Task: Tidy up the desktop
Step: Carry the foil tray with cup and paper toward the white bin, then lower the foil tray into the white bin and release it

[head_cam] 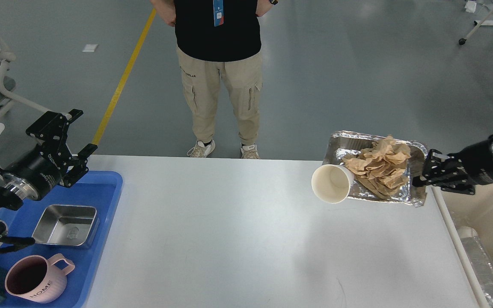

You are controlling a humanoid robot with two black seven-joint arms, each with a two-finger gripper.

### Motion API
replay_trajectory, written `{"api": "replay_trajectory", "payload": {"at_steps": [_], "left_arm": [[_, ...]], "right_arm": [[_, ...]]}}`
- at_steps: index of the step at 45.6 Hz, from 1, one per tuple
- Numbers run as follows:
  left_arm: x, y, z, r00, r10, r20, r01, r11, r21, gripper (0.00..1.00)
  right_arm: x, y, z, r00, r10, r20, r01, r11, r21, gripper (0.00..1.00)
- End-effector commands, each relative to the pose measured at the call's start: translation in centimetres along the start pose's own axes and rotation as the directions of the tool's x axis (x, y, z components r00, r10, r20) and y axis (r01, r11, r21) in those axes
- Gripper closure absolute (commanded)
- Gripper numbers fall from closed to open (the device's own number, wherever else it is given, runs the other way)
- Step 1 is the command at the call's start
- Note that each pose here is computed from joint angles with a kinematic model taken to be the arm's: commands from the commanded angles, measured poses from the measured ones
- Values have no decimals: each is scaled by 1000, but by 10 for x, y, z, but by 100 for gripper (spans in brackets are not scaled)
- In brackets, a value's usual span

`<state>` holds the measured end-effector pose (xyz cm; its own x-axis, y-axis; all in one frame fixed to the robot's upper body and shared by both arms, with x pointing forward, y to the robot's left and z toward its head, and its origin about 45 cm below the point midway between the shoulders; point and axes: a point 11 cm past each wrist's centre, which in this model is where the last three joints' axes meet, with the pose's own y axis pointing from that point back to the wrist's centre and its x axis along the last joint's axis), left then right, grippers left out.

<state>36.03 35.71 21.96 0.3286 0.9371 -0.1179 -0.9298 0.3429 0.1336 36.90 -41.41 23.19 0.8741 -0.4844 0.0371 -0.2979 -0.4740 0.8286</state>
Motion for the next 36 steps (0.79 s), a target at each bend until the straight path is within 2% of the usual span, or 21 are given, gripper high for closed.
{"api": "replay_trajectory", "payload": {"at_steps": [1,10,24,36], "left_arm": [[-2,0,3,1000,-5,4,5,1000,-7,3],[-6,2,4,1000,-15,8,15,1000,-12,3],[-6,2,5,1000,-14,9,14,1000,-14,3],[-8,4,13,998,-38,40,39,999,-5,3]], "right_arm": [[0,32,48,991,68,114,-65,998,-26,100],[-3,75,105,939,186,288,-181,982,-43,100],[-11,143,163,777,356,520,-395,918,-40,100],[-27,149,196,671,378,638,-445,893,-61,100]]}}
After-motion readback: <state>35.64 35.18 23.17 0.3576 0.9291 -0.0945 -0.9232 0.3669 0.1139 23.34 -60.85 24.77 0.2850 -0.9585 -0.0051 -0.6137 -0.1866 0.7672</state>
